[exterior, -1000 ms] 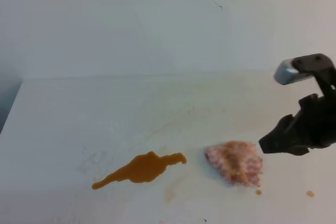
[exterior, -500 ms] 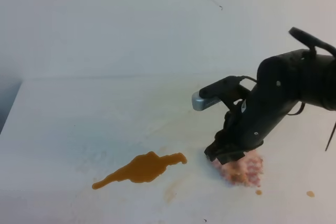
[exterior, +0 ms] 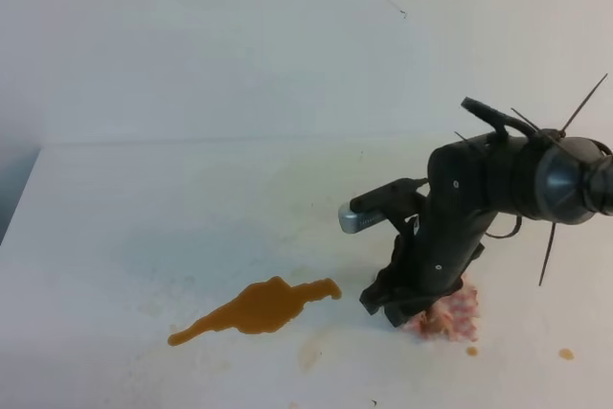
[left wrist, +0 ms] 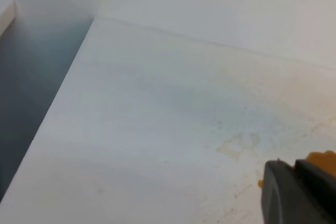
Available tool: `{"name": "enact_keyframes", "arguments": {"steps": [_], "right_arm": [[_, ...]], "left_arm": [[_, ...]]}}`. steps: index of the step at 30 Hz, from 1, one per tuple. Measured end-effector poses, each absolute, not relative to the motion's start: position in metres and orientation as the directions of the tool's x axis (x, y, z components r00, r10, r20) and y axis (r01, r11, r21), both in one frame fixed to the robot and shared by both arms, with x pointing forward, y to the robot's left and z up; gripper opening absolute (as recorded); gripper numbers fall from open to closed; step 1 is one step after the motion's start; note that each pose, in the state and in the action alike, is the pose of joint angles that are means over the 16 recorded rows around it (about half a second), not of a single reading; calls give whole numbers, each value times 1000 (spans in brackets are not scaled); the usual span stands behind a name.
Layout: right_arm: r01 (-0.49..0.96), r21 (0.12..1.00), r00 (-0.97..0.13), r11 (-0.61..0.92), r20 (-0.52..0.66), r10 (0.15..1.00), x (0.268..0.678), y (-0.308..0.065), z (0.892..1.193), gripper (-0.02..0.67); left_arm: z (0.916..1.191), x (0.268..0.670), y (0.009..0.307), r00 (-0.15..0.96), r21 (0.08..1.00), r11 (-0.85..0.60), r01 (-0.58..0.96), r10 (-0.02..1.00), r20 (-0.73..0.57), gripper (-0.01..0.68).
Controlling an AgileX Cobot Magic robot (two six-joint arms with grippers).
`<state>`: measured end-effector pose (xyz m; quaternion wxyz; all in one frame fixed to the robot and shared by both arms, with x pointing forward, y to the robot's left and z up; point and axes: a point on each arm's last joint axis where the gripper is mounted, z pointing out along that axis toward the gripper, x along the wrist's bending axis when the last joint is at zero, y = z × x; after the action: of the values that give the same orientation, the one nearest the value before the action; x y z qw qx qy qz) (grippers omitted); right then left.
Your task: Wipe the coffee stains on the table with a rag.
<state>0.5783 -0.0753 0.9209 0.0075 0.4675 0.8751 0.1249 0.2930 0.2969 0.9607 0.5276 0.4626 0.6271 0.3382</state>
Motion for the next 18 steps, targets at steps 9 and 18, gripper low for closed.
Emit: {"name": "enact_keyframes", "arguments": {"steps": [9, 18], "right_arm": [[822, 212, -558, 529, 111, 822, 586, -69, 915, 126], [789, 304, -593, 535, 147, 792, 599, -36, 944, 37]], "left_arm": [[961, 293, 296, -13, 906, 360, 221, 931, -366, 0], [961, 293, 296, -12, 906, 362, 219, 930, -368, 0]]}}
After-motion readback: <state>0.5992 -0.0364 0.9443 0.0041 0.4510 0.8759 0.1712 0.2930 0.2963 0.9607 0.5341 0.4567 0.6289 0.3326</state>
